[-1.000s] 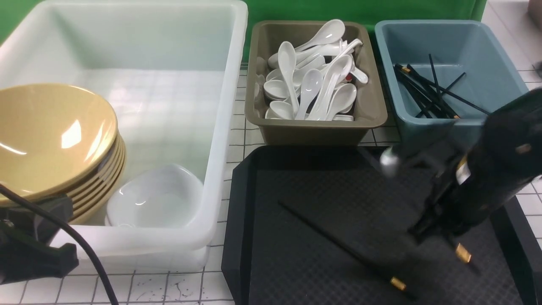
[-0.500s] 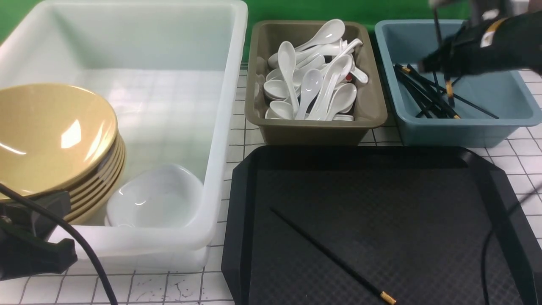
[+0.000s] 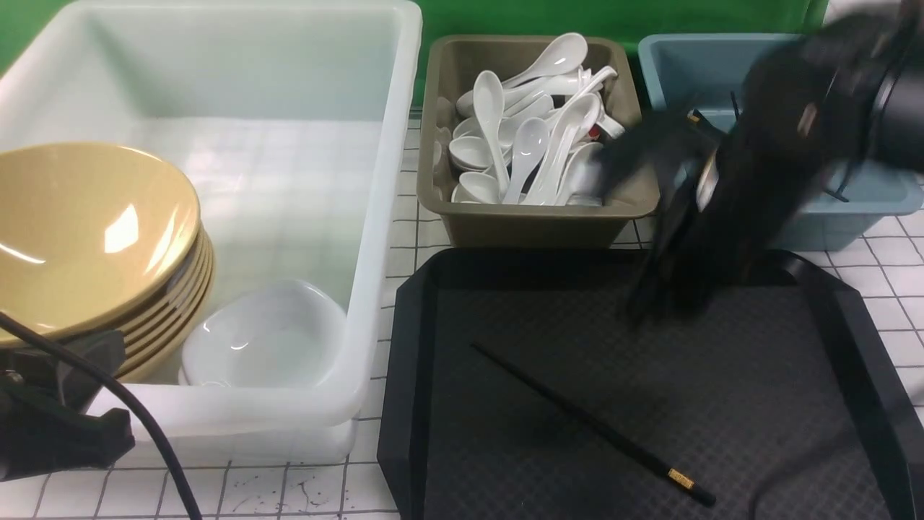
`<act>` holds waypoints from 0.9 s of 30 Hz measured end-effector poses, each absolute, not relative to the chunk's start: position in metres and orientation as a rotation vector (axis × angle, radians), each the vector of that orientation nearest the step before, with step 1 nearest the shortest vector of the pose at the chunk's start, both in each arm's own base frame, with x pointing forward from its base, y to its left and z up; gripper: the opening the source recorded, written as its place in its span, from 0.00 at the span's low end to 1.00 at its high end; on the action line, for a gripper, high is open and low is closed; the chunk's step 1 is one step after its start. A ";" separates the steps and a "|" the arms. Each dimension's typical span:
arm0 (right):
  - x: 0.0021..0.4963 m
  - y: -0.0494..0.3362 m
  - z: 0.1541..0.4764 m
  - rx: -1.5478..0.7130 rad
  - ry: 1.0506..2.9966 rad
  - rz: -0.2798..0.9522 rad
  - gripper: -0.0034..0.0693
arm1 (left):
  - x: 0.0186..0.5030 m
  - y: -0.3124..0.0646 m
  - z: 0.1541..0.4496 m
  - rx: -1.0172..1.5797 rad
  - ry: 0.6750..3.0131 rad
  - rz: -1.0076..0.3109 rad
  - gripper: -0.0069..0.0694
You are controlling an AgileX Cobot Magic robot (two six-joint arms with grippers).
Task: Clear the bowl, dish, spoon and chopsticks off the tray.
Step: Use the right arm to grab a chopstick, then use the right arm to put a chopstick into the small storage box on the right
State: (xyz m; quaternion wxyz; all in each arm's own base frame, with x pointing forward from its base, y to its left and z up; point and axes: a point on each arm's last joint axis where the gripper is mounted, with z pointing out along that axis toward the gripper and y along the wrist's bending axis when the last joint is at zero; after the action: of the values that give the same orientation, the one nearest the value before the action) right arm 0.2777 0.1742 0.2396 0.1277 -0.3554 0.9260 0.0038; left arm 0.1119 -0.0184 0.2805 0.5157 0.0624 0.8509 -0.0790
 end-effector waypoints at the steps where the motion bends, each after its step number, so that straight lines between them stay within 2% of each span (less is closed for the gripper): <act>1: 0.264 0.181 0.225 -1.100 2.701 0.018 0.39 | 0.112 -0.018 0.281 0.147 2.040 -0.191 0.07; 6: 0.243 0.188 0.193 -1.184 2.698 0.021 0.39 | 0.112 -0.018 0.281 0.145 2.040 -0.193 0.07; 12: 0.247 0.191 0.165 -1.184 2.737 0.001 0.36 | 0.112 -0.018 0.281 0.145 2.040 -0.194 0.07; 18: 0.246 0.191 0.166 -1.217 2.734 -0.004 0.17 | 0.112 -0.018 0.281 0.145 2.040 -0.194 0.07; 20: 0.242 0.187 0.179 -1.230 2.717 -0.007 0.16 | 0.112 -0.018 0.281 0.145 2.040 -0.194 0.07; 23: 0.235 0.179 0.215 -1.196 2.601 0.002 0.16 | 0.112 -0.018 0.281 0.145 2.040 -0.194 0.07; 27: 0.248 0.155 0.291 -0.977 2.234 -0.048 0.16 | 0.112 -0.018 0.281 0.144 2.039 -0.194 0.07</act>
State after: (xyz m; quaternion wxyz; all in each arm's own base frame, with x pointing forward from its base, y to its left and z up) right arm 0.2476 0.1548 0.2906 0.3441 -0.3763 0.8600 -0.0186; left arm 0.1121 -0.0184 0.2810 0.5178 0.0602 0.8496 -0.0807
